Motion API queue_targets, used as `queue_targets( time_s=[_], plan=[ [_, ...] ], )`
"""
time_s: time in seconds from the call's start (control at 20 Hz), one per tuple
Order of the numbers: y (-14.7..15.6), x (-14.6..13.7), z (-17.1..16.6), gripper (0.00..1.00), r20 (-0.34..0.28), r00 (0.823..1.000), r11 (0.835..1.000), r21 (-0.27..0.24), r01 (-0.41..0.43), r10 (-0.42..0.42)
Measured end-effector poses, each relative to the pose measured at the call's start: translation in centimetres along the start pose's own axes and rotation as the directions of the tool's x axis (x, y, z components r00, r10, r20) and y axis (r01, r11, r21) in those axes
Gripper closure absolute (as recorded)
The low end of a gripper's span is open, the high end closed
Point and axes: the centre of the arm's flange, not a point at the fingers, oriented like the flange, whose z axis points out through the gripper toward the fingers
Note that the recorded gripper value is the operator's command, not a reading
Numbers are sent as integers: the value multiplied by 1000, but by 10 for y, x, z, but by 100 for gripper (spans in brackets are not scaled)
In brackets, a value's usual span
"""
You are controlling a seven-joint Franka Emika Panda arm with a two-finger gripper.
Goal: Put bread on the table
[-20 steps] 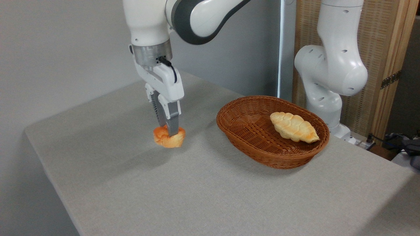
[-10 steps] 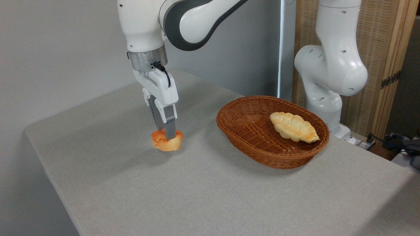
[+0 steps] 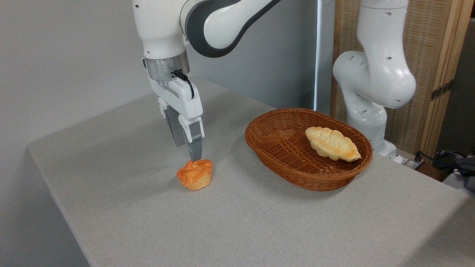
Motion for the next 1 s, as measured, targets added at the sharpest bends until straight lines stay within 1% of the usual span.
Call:
queue_targets(
  time_s=[0.2,0.25,0.4,0.55,0.65,0.8,0.9,1.0],
  plan=[
    [1,-2,0,0,11,1000,1000,-7,8,-8],
    [1,-2,-3,0,6,1000,1000,-3,14,-14],
    [-5,-3,-33,0,-31,999,999,21,28,-28],
    [-23,-12,-69,0,-69,996,997,42,67,-64],
    [-33,-16,-84,0,-87,993,995,53,84,-79],
    [-46,-24,-93,0,-96,992,994,65,91,-85],
    [-61,-37,-93,0,-84,994,995,61,80,-75],
    [-74,-50,-94,0,-73,993,994,52,93,-89]
  ],
)
